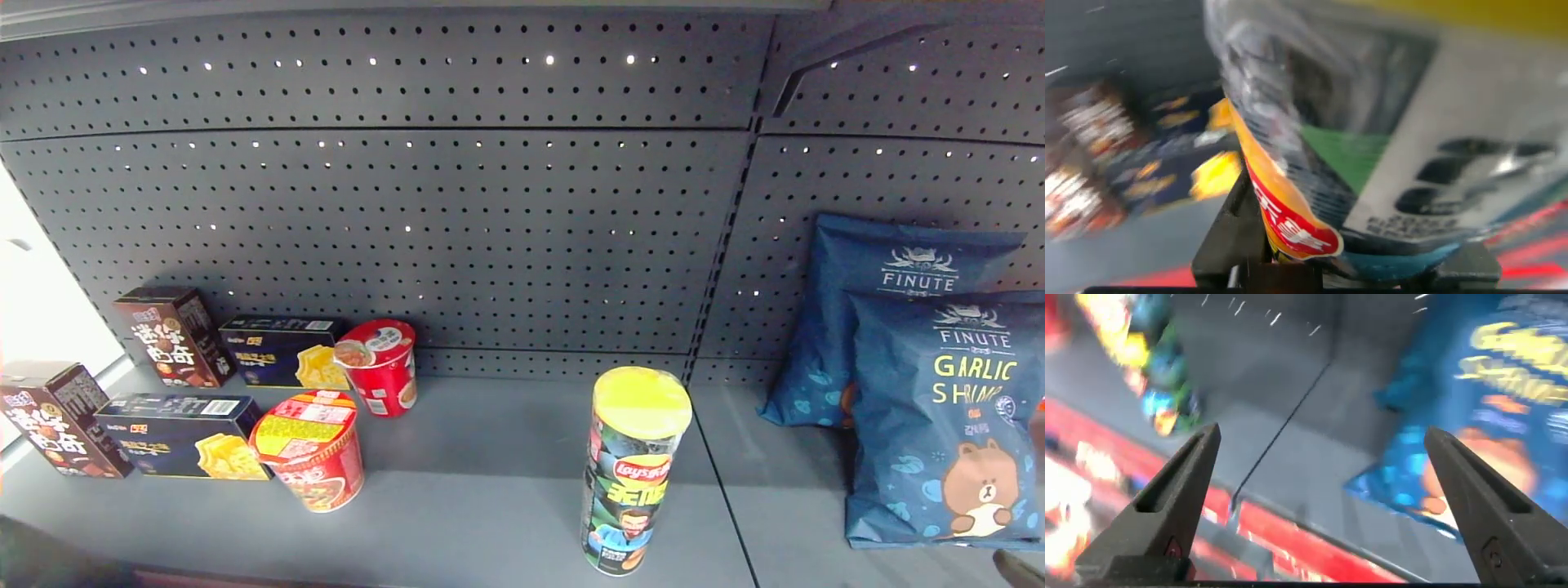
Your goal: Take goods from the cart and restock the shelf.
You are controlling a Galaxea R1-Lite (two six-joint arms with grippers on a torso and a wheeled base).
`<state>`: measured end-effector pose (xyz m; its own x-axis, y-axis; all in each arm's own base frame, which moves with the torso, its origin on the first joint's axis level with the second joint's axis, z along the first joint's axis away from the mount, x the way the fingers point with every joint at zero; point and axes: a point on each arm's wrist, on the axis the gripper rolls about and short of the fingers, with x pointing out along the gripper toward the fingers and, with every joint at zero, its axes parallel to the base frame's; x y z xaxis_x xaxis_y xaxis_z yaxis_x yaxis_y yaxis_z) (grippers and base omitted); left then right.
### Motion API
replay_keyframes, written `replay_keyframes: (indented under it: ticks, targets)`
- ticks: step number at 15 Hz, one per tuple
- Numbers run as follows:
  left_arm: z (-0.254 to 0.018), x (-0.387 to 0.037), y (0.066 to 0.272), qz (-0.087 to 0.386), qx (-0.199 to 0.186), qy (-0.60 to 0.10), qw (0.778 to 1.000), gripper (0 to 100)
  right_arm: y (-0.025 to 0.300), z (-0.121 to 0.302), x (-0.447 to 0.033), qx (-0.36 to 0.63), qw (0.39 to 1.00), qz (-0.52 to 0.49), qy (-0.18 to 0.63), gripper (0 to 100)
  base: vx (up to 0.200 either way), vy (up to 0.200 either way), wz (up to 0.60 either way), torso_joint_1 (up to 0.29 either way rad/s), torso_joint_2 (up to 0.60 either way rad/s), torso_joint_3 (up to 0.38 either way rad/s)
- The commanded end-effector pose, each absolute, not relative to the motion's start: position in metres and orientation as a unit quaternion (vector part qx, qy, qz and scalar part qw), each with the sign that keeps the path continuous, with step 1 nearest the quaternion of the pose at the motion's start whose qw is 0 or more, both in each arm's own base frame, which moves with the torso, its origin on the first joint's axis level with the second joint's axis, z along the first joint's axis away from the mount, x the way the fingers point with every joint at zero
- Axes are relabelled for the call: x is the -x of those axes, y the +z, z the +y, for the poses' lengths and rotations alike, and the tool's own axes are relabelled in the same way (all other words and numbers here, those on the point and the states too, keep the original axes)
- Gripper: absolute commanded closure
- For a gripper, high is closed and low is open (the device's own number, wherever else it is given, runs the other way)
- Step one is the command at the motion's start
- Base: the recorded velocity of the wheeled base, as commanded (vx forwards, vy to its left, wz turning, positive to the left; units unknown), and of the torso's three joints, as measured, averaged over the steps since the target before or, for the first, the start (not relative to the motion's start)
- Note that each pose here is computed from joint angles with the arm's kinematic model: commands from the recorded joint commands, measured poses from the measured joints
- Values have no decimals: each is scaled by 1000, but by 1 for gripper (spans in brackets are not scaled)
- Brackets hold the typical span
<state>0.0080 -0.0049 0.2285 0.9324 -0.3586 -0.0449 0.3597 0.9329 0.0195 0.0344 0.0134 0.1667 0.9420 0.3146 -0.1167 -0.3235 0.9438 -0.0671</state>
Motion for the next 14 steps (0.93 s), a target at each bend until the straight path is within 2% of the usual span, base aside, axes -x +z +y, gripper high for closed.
replay_keyframes:
  ticks: [1,4,6,10,11,14]
  targets:
    - [-19,-56,237,77,-14,-225,971,100,152,7,-25,33,990,46,126,0,0,0,0,0,0,0]
    - [-35,-81,237,94,-12,-276,956,100,117,2,-17,37,992,75,95,0,0,0,0,0,0,0]
    - [-55,-104,235,114,10,-313,943,100,101,1,-13,36,991,88,91,0,0,0,0,0,0,0]
    - [-89,-154,223,114,18,-342,933,100,93,-1,-5,26,993,97,63,0,0,0,0,0,0,0]
    - [-98,-163,218,120,22,-373,920,100,92,-2,-2,17,995,90,45,0,0,0,0,0,0,0]
    - [-111,-188,207,152,23,-401,903,100,90,-3,2,14,995,89,34,0,0,0,0,0,0,0]
